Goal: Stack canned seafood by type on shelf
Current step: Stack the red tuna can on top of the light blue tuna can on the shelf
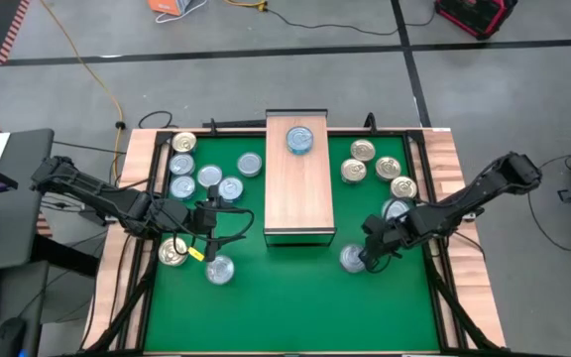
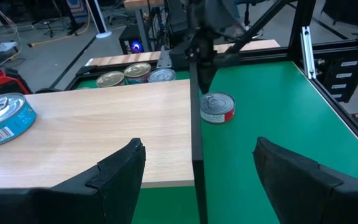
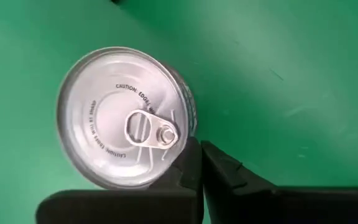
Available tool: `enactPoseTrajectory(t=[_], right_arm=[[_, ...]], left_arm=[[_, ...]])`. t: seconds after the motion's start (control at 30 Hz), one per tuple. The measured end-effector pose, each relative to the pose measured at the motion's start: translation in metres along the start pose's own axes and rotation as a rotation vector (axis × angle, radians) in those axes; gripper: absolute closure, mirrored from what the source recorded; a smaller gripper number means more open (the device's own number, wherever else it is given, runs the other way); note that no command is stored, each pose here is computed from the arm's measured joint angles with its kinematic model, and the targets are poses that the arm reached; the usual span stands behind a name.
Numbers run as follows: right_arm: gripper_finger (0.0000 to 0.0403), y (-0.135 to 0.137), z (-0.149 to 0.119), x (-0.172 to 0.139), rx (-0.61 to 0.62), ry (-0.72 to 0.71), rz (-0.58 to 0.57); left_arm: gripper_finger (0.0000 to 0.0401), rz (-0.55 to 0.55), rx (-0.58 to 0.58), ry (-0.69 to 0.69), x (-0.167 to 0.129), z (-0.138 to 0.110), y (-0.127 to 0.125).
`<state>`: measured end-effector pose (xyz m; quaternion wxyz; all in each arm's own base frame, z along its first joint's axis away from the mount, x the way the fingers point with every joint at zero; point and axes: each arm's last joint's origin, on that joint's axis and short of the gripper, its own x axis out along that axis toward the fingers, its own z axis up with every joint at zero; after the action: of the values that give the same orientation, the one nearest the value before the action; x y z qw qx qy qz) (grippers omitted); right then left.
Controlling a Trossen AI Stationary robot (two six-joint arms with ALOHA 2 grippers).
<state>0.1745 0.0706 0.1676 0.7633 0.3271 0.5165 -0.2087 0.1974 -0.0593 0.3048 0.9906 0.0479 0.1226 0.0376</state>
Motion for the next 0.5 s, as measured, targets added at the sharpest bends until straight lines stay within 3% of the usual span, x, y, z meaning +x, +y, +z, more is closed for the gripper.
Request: enactPoseTrajectory(t=[0.3,0.5], right_arm=[[0.0381,0.026,-0.001,-0.022,-0.073,-0.106,-0.01],[0.0377,0.031,-0.003,-0.01,-0.081,-0.091,-0.033]], left_arm=[[0.0113,0.005,0.004,-0.001,0.0,0.0,0.0],[0.0113,0.004,0.003,0.0,0.0,0.0,0.0]])
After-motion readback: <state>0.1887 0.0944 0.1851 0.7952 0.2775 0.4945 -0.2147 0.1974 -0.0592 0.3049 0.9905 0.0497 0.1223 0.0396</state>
